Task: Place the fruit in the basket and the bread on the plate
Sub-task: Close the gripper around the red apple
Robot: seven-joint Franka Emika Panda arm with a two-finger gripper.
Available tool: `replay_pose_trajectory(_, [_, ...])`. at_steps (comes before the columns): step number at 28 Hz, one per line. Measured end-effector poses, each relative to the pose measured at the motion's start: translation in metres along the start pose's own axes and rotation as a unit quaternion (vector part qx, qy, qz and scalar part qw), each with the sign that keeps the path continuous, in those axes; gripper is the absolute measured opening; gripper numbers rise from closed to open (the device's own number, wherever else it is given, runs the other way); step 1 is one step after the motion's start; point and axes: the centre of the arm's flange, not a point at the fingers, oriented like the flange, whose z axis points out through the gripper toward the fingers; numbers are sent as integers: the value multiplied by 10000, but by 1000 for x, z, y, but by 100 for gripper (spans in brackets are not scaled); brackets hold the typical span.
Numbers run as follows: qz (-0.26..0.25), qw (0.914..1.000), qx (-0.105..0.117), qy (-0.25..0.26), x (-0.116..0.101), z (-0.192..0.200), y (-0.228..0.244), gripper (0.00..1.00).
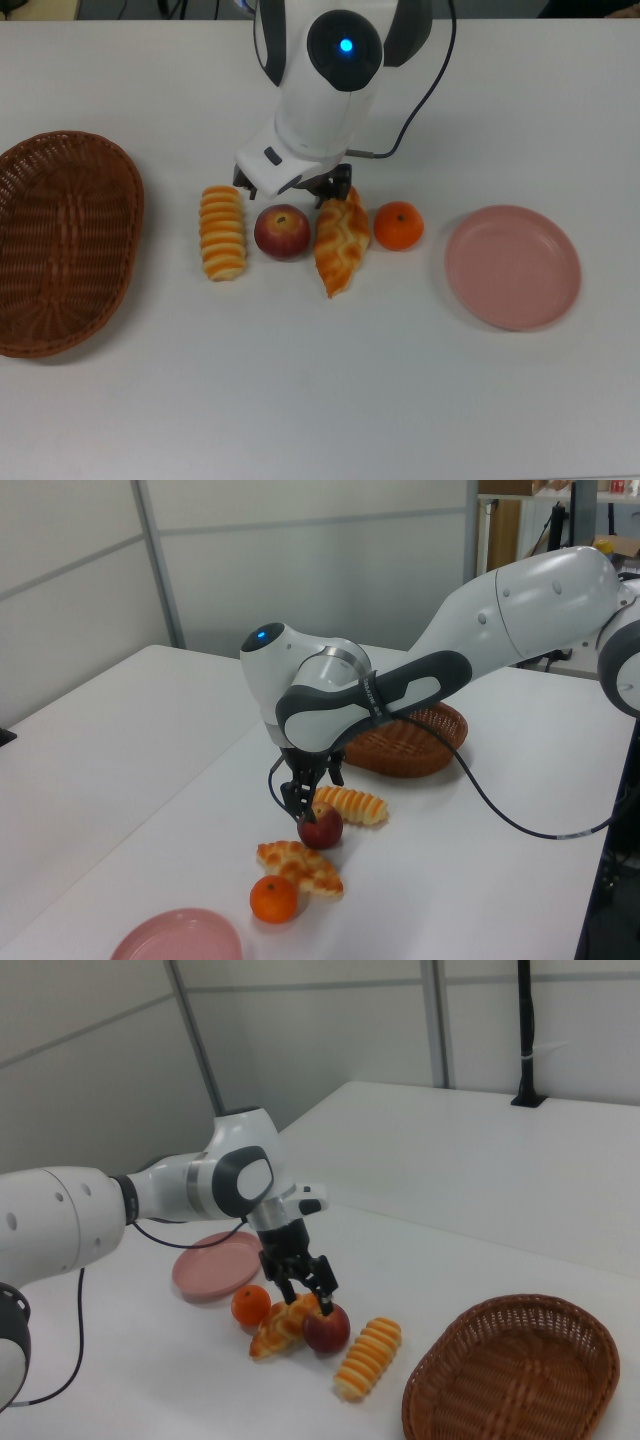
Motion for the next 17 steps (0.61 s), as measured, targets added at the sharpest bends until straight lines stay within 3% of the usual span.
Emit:
replay_pose_trajectory(6, [-10, 9998, -167, 47, 10, 23, 11, 100])
replay_pose_trajectory(17, [-63, 9998, -184, -2, 12, 33, 6, 100])
